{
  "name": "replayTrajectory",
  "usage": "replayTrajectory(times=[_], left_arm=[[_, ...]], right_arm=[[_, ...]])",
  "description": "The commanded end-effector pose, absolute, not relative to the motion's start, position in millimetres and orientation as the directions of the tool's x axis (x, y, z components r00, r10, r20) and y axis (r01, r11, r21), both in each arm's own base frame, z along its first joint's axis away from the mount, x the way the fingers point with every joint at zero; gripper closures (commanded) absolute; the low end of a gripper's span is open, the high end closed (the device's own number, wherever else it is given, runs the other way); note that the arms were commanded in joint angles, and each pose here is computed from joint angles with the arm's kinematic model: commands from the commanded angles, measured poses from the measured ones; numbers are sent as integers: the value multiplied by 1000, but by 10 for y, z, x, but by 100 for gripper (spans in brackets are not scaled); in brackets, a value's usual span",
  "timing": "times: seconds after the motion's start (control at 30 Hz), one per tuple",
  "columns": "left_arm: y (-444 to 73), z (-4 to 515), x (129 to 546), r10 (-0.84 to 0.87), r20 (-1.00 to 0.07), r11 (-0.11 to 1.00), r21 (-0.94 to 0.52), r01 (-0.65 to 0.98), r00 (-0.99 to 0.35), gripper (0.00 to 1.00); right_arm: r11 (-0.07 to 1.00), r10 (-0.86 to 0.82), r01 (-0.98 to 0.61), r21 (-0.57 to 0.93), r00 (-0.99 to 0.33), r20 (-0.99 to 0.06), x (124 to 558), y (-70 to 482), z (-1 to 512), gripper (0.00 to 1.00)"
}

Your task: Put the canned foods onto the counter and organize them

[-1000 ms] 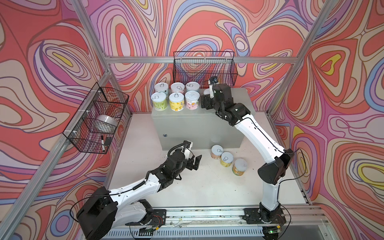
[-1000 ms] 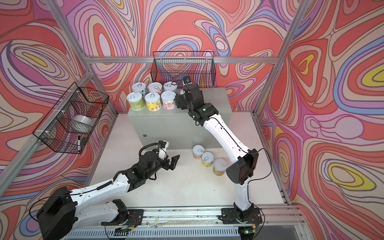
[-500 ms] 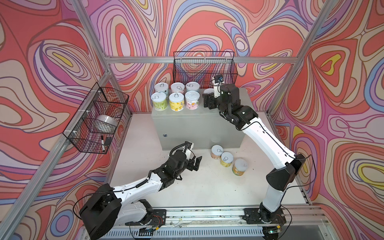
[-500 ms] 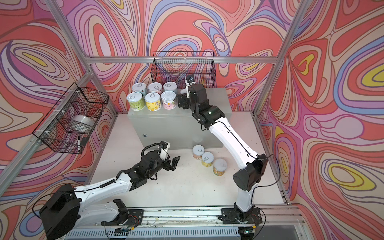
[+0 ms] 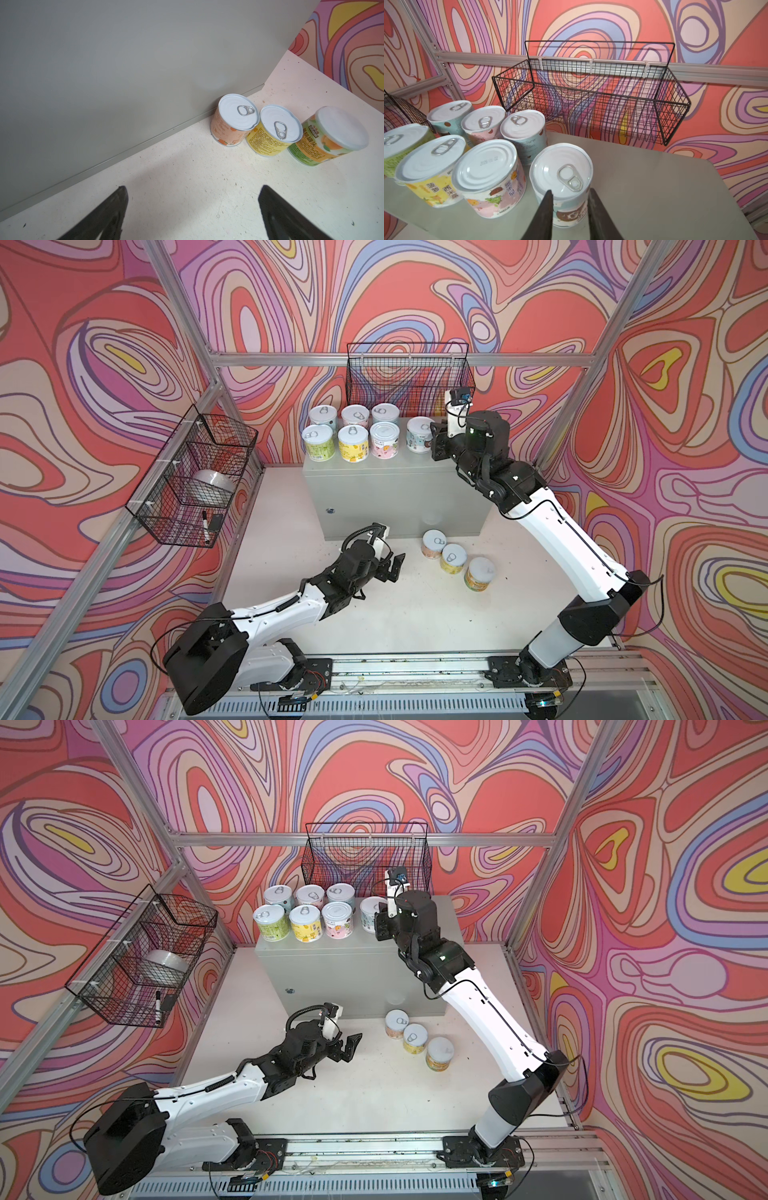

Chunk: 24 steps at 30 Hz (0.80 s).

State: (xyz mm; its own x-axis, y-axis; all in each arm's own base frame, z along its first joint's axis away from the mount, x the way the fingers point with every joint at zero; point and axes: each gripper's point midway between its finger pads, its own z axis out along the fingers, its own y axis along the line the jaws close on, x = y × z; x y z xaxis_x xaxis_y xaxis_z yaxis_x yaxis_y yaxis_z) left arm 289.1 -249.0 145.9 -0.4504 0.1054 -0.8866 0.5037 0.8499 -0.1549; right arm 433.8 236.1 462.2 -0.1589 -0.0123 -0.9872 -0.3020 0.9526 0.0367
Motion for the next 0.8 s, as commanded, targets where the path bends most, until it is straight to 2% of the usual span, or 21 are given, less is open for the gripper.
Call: replayTrajectory(times=[0.0,0.23,0.77], left_arm=[[-2549,1589,2959,91,-900,843,-159,514,-427,0],[-2556,1582,2962,92,-898,843,-160,514,-430,0],[-2466,1520,2993,92,-893,856,-154,493,-440,0]], right_arm=[[950,-22,-311,39,-191,-981,4316,2354,4503,73],[948,-36,-316,43,-241,-970,4405,2386,4261,69],[931,22,-341,129,-301,-954,4807,2443,3933,69]])
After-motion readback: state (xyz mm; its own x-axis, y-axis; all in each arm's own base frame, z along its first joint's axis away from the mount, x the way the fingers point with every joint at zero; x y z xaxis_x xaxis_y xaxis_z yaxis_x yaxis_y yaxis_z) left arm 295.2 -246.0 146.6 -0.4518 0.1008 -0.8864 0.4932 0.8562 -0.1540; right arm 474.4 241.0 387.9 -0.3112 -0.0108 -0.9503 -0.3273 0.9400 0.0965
